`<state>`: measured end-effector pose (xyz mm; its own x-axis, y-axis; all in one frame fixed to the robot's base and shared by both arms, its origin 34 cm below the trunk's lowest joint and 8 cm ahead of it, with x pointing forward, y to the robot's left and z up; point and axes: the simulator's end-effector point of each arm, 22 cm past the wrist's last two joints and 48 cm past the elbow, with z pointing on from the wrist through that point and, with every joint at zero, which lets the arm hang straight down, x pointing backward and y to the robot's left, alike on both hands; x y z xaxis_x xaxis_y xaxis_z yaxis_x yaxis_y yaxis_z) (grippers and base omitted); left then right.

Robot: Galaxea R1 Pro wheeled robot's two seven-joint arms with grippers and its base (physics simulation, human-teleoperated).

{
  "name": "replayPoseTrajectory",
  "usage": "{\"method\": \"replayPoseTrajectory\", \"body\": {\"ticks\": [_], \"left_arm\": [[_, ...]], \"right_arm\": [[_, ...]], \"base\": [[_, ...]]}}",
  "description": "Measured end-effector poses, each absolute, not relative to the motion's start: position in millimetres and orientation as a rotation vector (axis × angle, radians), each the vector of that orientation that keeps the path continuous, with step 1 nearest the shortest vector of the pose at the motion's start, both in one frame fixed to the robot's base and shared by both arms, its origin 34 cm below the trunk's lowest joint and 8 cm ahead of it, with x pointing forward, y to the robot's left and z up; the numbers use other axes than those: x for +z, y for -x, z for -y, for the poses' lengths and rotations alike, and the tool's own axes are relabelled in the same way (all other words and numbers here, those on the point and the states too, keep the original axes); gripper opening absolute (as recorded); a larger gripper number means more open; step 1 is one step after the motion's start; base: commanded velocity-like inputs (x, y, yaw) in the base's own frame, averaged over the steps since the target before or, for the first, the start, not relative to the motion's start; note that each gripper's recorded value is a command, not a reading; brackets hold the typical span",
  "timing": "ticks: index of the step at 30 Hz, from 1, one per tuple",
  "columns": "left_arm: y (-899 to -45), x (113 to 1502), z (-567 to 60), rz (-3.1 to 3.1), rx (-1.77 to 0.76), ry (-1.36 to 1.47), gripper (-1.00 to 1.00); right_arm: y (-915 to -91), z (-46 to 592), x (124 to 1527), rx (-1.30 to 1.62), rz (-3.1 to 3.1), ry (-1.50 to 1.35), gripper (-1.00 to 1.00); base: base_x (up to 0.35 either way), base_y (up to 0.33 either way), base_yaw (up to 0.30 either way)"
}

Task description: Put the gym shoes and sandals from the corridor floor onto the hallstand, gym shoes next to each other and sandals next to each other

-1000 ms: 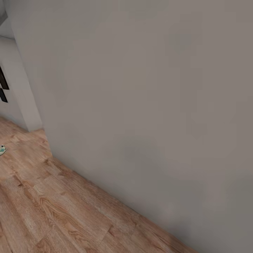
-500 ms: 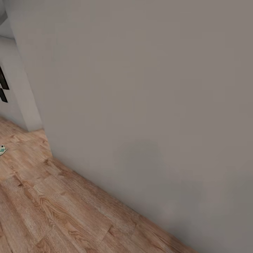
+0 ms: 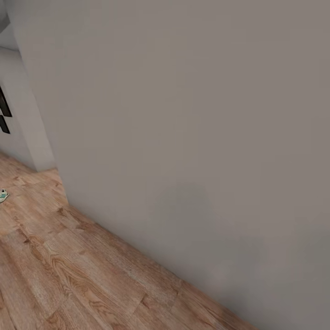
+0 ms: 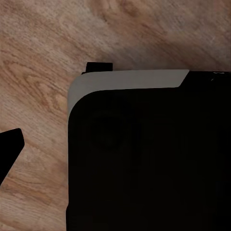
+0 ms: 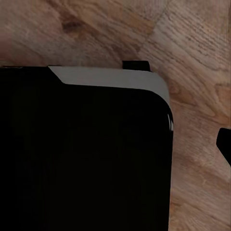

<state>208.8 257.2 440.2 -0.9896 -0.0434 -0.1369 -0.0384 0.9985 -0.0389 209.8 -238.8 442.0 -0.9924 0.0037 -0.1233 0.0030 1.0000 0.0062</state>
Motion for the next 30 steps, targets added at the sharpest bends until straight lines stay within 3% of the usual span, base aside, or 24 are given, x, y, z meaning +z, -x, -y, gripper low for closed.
{"method": "replayPoseTrajectory", "body": {"ticks": [14,15,16,30], "left_arm": [[-174.3,440.6,-295.2,-3.066,-0.050,0.204,1.00],[-180.9,442.6,-307.6,-3.009,-0.076,0.464,1.00],[-181.6,442.8,-308.7,-3.005,-0.076,0.478,1.00],[-183.3,442.6,-303.5,-3.001,-0.087,0.487,1.00]], "right_arm": [[-162.5,260.6,439.8,0.026,-3.074,-0.010,1.00],[-162.8,261.2,439.9,0.025,-3.073,-0.011,1.00],[-163.2,262.0,439.9,0.023,-3.072,-0.012,1.00],[-164.2,263.4,440.0,0.017,-3.068,-0.020,1.00]], "base": [[0.000,0.000,0.000],[0.000,0.000,0.000],[0.000,0.000,0.000],[0.000,0.000,0.000]]}}
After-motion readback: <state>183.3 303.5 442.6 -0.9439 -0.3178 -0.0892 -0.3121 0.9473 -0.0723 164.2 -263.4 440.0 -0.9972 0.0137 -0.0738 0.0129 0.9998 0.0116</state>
